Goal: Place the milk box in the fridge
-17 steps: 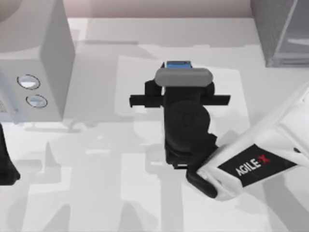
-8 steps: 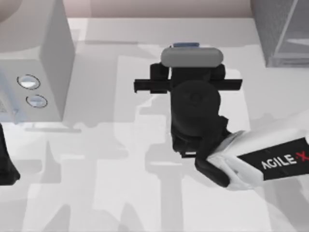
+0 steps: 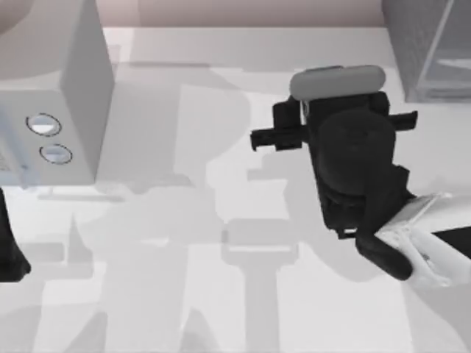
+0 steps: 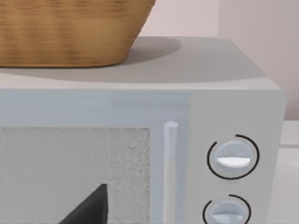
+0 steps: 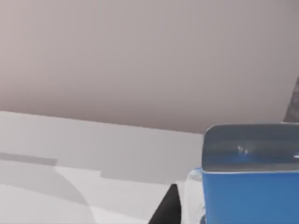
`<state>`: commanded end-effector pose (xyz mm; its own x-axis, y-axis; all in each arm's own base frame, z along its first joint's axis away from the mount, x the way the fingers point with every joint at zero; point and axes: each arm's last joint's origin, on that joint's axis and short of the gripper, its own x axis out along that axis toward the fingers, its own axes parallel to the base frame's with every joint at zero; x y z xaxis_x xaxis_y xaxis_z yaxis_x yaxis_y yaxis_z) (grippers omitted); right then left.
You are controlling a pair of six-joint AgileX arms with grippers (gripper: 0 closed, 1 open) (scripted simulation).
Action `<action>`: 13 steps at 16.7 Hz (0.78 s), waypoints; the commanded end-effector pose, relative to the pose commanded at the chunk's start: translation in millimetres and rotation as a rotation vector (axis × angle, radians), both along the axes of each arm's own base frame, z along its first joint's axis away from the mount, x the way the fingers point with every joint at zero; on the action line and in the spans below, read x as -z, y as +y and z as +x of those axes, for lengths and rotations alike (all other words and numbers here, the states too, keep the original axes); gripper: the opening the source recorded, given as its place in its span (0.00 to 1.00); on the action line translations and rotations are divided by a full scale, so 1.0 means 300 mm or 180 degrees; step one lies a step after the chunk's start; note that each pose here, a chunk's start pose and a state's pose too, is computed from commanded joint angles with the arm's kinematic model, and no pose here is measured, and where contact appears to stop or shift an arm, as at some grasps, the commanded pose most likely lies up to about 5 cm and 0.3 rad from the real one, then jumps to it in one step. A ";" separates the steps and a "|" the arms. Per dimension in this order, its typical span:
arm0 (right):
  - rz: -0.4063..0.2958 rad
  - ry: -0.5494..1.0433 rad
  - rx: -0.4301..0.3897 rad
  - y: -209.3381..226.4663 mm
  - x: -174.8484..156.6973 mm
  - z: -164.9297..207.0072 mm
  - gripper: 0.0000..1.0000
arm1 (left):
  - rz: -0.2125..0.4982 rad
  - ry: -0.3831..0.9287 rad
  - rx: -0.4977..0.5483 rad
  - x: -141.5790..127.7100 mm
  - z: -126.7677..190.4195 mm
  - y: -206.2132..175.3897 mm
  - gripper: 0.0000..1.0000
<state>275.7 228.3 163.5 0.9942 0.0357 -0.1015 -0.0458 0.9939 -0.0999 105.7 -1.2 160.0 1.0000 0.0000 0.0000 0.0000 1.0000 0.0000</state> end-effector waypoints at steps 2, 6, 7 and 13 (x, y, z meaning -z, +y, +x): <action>-0.0009 0.0053 -0.0093 -0.092 -0.060 -0.026 0.00 | 0.0000 0.0000 0.0000 0.000 0.000 0.000 1.00; 0.0314 -0.0295 -0.0254 -0.301 -0.270 -0.141 0.00 | 0.0000 0.0000 0.0000 0.000 0.000 0.000 1.00; 0.0418 -0.0453 -0.0277 -0.361 -0.323 -0.189 0.00 | 0.0000 0.0000 0.0000 0.000 0.000 0.000 1.00; 0.0608 -0.1101 -0.0186 -0.653 -0.356 -0.502 0.00 | 0.0000 0.0000 0.0000 0.000 0.000 0.000 1.00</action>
